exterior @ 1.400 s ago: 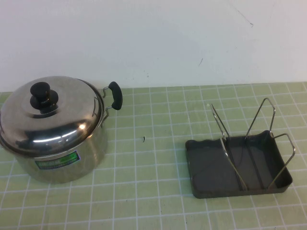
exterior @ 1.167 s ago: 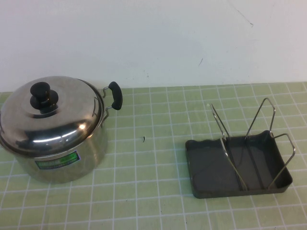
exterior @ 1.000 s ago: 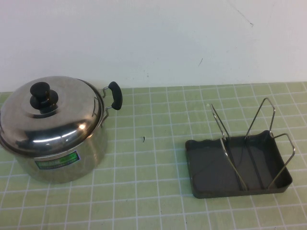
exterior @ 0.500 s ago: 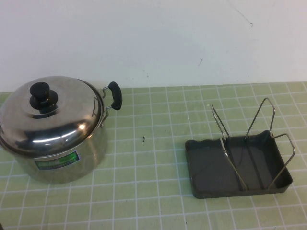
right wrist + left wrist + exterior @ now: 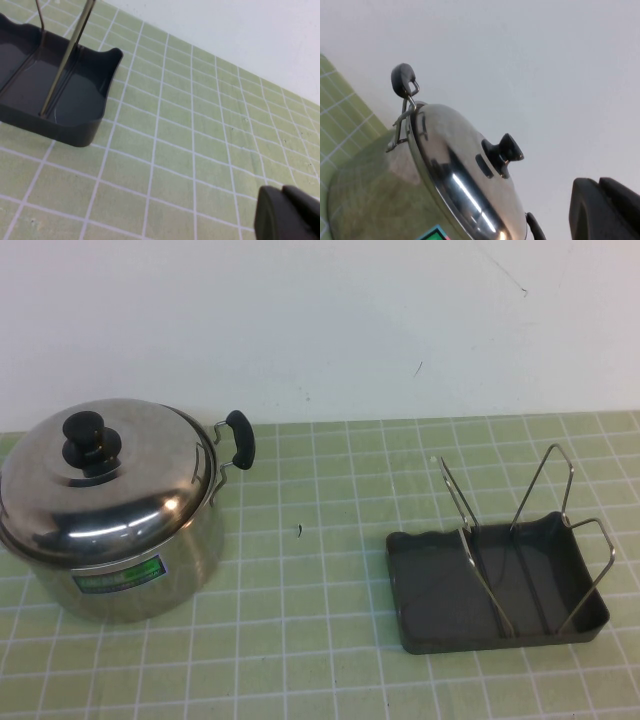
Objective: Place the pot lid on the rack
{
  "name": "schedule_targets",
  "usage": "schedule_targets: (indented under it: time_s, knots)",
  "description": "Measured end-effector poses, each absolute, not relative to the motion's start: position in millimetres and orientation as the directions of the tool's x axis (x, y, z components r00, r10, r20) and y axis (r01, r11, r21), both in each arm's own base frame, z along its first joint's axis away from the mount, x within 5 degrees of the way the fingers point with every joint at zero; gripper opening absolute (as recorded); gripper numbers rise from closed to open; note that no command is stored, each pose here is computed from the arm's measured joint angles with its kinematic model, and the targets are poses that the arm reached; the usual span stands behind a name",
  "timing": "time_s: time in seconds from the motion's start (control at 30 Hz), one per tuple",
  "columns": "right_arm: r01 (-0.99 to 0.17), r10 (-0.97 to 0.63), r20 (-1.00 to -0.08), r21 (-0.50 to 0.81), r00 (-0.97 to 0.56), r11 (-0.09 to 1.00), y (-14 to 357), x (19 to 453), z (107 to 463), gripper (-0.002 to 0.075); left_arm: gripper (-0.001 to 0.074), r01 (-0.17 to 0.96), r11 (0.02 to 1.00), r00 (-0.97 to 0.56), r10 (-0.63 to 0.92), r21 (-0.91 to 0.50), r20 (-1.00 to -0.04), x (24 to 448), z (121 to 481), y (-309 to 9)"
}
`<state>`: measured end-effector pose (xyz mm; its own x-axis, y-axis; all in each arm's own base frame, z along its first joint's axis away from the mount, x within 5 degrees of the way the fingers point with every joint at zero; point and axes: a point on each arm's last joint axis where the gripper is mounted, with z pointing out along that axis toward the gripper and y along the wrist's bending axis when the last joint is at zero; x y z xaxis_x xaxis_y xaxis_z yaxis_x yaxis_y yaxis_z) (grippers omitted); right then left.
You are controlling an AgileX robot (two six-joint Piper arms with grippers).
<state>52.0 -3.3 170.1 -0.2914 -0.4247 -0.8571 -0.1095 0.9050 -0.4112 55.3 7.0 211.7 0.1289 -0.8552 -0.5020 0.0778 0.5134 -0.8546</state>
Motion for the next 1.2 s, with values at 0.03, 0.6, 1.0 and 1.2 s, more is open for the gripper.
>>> schedule_targets:
  time_s: [0.03, 0.6, 1.0, 1.2]
  knots:
    - [-0.11, -0.425, -0.857, -0.411, -0.291, 0.905, -3, 52, 170, -0.0001, -0.0004, 0.078, 0.508, 0.134, -0.858, -0.858, -0.496, 55, 212, 7]
    - [-0.11, -0.425, -0.857, -0.411, -0.291, 0.905, -3, 52, 170, -0.0001, 0.0002, 0.072, 0.983, -0.115, -0.158, -0.167, -0.981, 95, 306, -8]
    - [-0.11, -0.425, -0.857, -0.411, -0.291, 0.905, -3, 52, 170, -0.0001, 0.0526, 0.148, 0.98, -0.069, -0.121, -0.131, -0.99, 188, 309, -16]
    - [-0.11, -0.425, -0.857, -0.411, -0.291, 0.905, -3, 52, 170, -0.0001, 0.0635, 0.169, 0.976, -0.121, -0.116, -0.135, -0.986, 239, 298, -19]
